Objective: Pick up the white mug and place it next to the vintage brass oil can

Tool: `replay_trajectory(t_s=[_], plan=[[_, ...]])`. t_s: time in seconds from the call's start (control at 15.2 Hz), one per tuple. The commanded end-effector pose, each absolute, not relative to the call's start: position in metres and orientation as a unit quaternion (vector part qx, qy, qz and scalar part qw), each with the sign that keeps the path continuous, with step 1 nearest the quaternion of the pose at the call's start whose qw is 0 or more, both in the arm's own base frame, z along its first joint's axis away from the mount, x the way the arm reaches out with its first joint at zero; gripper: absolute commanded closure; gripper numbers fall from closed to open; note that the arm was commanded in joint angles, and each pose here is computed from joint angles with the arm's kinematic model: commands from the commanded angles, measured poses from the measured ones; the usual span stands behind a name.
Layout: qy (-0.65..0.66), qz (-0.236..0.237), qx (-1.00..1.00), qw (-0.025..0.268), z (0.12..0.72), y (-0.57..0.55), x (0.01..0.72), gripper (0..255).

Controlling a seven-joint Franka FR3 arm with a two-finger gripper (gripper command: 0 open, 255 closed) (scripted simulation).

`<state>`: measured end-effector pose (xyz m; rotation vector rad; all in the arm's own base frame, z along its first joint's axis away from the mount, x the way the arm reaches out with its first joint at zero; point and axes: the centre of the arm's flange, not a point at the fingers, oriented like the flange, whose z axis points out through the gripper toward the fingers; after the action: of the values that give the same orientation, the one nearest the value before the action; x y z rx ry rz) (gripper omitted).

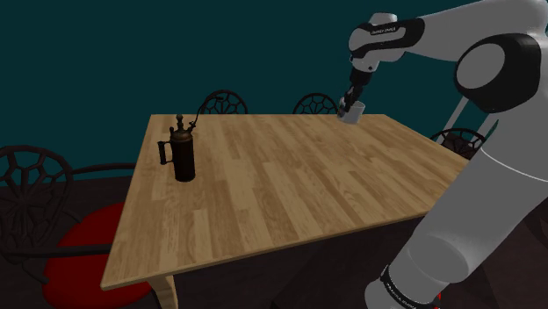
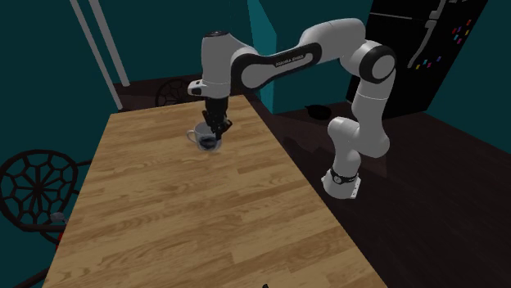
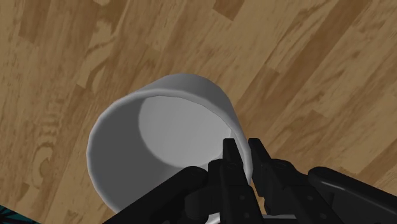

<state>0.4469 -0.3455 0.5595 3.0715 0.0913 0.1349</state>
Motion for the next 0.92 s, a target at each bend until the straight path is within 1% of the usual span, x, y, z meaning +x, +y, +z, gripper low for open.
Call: replay_trajectory(t_s=[0.0,0.86], plan=[[0.030,0.044,0.998,0.033,0.570,-0.345,0.448,255],[0.030,0.044,0.998,0.033,0.639,-0.345,0.448,255]])
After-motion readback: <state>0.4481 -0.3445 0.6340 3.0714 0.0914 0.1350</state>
